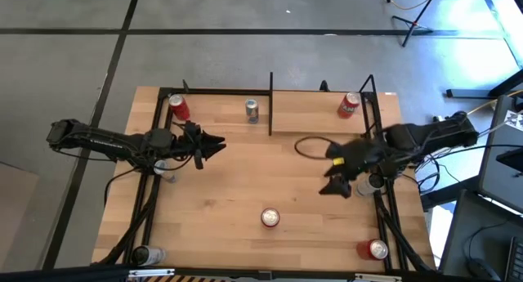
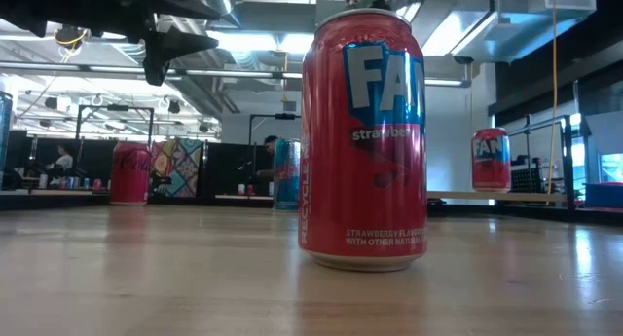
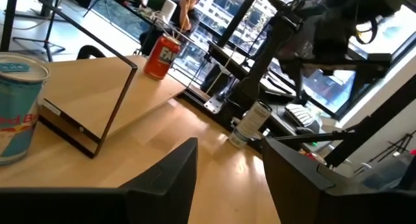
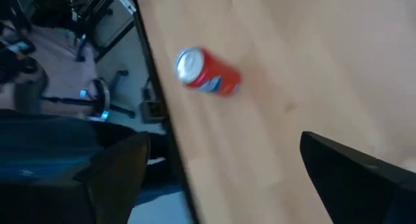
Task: Place canned beverage on shelf
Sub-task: Put the orange soda can on the shelf aligned with the other orange soda can
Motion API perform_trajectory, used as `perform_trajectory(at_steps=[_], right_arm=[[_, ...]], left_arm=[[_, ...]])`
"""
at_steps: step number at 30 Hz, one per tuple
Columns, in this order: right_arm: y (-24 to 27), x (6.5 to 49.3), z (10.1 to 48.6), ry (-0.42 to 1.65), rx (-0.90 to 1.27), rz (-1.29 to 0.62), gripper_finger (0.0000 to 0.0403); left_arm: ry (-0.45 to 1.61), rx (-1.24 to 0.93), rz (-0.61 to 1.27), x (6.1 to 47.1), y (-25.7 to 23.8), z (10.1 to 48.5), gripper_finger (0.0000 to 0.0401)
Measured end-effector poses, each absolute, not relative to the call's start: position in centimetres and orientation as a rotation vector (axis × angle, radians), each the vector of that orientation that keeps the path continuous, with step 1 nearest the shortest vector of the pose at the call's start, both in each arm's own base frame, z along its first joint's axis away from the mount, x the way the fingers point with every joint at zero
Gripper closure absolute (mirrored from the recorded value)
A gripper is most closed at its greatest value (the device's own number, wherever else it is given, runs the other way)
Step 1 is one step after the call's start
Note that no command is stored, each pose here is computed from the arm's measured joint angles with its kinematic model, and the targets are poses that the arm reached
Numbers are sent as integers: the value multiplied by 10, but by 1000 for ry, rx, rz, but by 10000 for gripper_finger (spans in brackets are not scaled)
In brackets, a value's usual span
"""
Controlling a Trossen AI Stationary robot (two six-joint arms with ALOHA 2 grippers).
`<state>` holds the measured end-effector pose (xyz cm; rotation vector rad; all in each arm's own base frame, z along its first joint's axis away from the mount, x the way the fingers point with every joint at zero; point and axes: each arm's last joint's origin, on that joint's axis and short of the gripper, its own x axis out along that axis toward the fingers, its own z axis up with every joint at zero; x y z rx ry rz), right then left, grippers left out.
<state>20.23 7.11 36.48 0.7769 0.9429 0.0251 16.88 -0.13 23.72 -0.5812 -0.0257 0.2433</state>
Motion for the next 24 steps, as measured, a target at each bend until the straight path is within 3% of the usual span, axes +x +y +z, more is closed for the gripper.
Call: perform_trajectory(at_steps=[5,11,17,24], right_arm=[[99,198,366,972,902,0,17],[128,218,383,982,863,-19,17],[146,254,385,1012,663,-64,17],[170,301,351,971,318,-16,17]], left_arm=[[-25,-581,243,169,-1,237,236],[-16,-583,202,169,-2,238,236],[19,-585,88,169,-11,237,236],[54,-581,-2,167,-27,237,236]])
